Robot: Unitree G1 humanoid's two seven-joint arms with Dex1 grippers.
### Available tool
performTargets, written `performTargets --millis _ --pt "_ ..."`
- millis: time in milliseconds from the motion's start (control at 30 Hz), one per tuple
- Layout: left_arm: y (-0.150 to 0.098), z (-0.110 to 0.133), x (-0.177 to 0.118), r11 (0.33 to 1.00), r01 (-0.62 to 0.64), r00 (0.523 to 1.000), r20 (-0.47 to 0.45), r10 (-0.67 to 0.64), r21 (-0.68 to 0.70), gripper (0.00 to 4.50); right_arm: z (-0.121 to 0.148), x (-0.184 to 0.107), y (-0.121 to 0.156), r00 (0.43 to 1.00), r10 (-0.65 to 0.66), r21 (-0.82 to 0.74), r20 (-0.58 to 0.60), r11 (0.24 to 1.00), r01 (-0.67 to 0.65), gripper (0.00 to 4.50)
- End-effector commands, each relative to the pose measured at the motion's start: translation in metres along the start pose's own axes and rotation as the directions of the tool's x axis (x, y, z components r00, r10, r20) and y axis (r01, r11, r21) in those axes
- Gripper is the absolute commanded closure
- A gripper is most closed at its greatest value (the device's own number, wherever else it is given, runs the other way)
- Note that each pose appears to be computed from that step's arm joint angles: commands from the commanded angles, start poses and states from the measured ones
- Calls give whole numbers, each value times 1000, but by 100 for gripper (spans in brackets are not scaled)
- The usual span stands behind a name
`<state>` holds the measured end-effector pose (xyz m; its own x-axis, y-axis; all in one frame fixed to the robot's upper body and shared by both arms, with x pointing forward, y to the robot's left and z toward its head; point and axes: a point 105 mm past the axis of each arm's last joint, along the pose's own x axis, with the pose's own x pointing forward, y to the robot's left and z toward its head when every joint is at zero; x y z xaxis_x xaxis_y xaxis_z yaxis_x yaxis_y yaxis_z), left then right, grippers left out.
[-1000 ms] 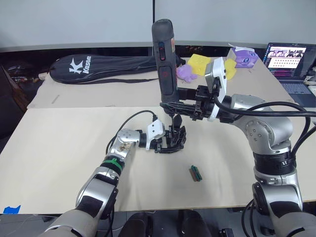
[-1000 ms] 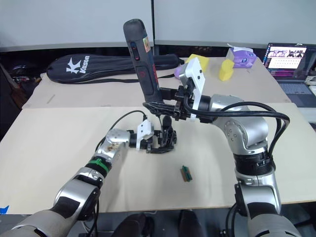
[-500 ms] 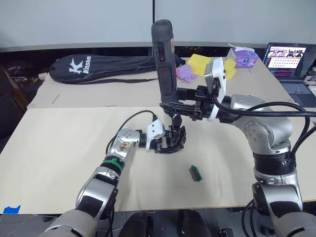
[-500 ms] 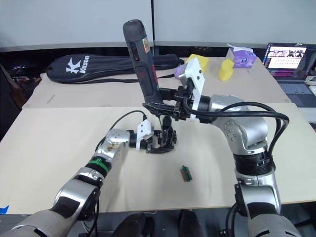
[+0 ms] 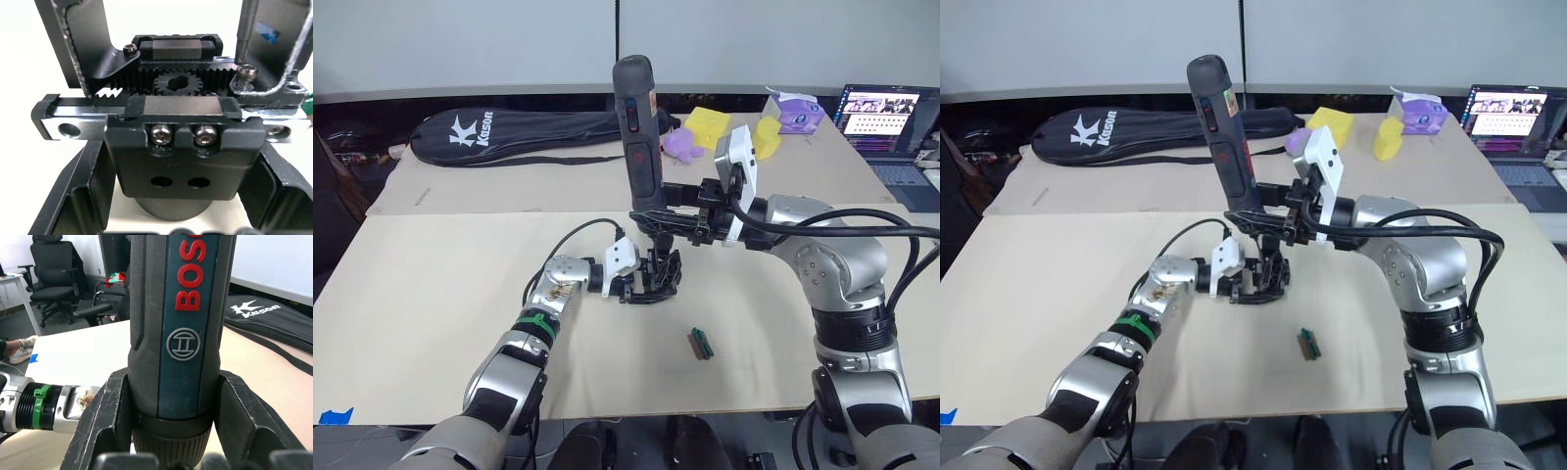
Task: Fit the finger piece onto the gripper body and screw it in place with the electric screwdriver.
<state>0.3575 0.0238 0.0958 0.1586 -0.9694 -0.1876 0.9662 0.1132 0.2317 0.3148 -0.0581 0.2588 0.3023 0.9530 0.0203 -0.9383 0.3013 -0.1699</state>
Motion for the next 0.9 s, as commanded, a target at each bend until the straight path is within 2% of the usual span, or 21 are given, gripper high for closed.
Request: performTargets --millis 33,900 --pt "8 7 -5 999 -23 1000 9 23 34 168 22 0 5 998 16 -83 66 997 -11 258" --pt "9 8 -4 999 -23 1000 10 22 39 168 22 -2 9 998 16 -79 55 997 -12 258"
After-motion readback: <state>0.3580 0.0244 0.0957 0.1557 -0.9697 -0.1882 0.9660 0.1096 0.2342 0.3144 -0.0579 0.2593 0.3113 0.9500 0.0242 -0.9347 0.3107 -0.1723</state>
